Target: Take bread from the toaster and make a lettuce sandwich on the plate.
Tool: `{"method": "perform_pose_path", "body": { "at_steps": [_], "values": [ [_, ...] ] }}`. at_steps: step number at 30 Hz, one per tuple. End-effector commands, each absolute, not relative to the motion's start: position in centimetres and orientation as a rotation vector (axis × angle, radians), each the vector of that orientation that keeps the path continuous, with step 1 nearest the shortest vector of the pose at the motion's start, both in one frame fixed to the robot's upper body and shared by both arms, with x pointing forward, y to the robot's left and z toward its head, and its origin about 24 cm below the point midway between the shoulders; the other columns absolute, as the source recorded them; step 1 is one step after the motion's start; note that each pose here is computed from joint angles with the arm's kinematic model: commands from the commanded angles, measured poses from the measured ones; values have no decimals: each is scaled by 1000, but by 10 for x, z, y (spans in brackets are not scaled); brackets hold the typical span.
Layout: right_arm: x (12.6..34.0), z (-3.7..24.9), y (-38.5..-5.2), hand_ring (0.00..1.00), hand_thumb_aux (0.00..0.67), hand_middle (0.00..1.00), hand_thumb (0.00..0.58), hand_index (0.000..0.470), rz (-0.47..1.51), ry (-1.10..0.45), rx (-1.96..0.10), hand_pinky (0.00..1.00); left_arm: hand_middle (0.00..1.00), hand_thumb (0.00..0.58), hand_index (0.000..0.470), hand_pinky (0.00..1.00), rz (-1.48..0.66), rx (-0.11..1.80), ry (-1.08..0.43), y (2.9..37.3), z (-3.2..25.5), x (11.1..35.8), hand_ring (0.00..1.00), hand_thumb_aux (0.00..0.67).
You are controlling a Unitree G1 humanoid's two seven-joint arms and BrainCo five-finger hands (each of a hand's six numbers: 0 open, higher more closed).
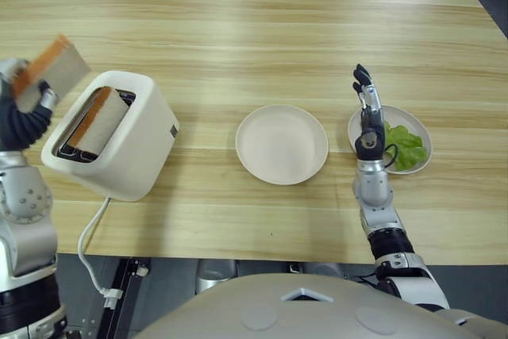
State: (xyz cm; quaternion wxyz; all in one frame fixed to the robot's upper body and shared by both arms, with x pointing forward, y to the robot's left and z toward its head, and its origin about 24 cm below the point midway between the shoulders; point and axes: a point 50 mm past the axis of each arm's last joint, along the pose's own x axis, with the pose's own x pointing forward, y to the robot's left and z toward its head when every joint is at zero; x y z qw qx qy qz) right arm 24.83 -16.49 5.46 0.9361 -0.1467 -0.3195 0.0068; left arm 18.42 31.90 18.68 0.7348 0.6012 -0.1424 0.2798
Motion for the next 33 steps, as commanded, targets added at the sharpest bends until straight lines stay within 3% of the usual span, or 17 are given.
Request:
{"method": "perform_pose_path", "body": {
  "at_steps": [1,9,12,14,17,22,28,33],
  "values": [
    [250,52,-163,0,0,0,0,0,16,-635,-304,0,1000,580,460,1000,635,1293,-351,317,188,183,1000,670],
    [255,57,-171,0,0,0,0,0,-4,-657,-354,0,1000,580,460,1000,732,1359,-579,304,235,181,1000,670],
    [261,64,-201,0,0,0,0,0,-90,-631,-577,0,1000,580,460,1000,547,1247,-711,273,253,195,1000,670],
    [266,65,-229,0,0,0,0,0,-166,-576,-818,0,1000,580,460,1000,295,1107,-763,240,253,211,1000,670],
    [269,63,-263,0,0,0,0,0,-242,-491,-1152,0,1000,580,460,1000,-115,928,-743,192,240,233,1000,670],
    [254,61,-311,0,0,0,0,0,-345,-390,-1483,0,1000,580,460,1000,-655,692,-501,133,196,270,1000,670],
    [240,44,-338,0,0,0,0,0,-341,-248,-1663,0,1000,580,460,1000,-776,707,-188,111,127,316,1000,670],
    [240,32,-344,0,0,0,0,0,-302,-170,-1677,0,1000,580,460,1000,-824,786,-6,101,76,331,1000,670]
  ]
}}
